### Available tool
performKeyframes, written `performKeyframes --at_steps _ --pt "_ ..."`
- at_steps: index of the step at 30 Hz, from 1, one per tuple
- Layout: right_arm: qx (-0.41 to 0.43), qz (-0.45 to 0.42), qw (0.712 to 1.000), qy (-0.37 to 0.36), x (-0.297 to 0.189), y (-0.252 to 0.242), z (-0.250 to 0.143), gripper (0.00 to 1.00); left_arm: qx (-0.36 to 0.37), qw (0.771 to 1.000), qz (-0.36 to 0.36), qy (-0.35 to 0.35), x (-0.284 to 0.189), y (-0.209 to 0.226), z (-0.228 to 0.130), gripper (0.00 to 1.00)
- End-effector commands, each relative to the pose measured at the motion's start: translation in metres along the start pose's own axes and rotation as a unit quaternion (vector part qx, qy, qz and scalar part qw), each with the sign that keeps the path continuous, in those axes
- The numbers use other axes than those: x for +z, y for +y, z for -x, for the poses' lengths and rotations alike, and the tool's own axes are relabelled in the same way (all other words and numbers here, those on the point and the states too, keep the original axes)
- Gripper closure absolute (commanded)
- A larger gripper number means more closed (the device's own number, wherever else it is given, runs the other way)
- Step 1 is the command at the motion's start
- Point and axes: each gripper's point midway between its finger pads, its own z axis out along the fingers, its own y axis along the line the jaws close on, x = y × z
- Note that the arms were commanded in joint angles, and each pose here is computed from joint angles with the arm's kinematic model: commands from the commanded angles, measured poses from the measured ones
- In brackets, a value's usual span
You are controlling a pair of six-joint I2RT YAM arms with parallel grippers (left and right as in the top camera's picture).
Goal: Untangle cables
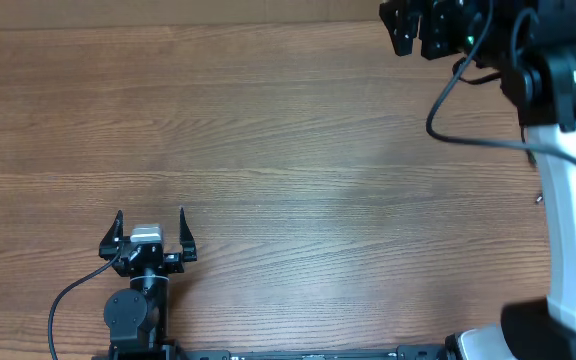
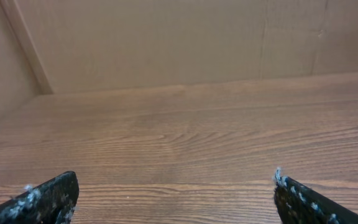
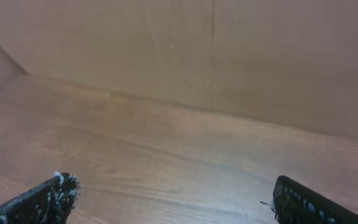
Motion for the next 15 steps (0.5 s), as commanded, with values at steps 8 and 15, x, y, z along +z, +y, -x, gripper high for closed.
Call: performKeyframes --at_steps 8,15 --pt "-0.022 0.006 0.995 -0.093 -0.024 0.005 -0.059 0.0 -0.006 1.0 0.001 -0.005 0.0 -0.001 0.001 0.0" --pt "-0.045 0.006 0.979 -0.199 -0.039 0.003 -0.086 0.0 -0.006 1.0 0.001 -0.005 0.0 -0.001 0.001 0.0"
